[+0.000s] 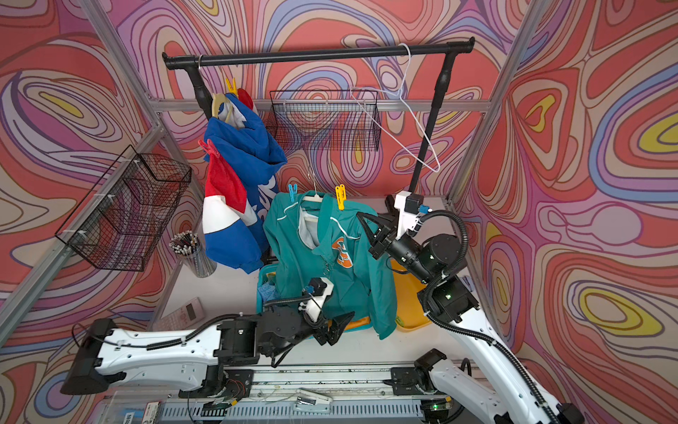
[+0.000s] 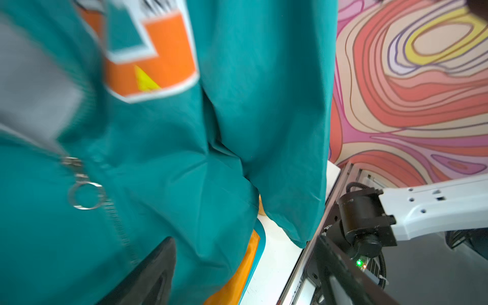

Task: Remove the clothespins securing jackets to the hanger
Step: Adjust the jacket in the basket.

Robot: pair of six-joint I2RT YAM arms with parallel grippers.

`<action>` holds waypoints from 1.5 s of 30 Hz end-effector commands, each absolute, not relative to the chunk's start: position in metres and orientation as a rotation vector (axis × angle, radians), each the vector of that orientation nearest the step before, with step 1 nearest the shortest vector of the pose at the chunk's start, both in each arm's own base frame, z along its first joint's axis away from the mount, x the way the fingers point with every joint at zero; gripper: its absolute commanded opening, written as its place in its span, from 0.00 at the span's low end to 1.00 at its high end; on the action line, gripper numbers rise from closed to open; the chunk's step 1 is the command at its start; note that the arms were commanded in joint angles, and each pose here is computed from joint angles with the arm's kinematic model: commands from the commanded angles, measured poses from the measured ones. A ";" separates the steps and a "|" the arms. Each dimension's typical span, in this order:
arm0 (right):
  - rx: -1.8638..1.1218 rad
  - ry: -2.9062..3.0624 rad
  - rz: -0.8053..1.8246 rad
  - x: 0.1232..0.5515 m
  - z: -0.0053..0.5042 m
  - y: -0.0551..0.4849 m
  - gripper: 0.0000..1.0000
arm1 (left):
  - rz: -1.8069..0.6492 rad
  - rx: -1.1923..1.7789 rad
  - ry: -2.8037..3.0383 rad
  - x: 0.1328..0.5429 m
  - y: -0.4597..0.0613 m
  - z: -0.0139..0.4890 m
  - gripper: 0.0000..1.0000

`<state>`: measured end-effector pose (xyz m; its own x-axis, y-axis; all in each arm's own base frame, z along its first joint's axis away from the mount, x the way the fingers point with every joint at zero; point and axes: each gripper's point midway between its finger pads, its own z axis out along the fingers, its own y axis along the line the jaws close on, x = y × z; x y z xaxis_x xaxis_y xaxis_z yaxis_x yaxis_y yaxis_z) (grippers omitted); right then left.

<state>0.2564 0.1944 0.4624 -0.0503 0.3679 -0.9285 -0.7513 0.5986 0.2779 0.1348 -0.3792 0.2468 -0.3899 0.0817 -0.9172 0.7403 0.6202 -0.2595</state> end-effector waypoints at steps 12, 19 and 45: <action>-0.333 1.177 0.971 0.243 0.500 0.185 0.00 | -0.942 0.671 1.751 0.143 -0.473 0.266 0.87; -0.330 1.157 1.105 0.241 0.500 0.195 0.00 | -0.607 0.521 1.897 0.199 -0.434 0.227 0.30; -0.381 1.255 1.272 0.237 0.462 0.270 0.00 | -0.153 0.303 2.027 0.232 -0.277 0.171 0.00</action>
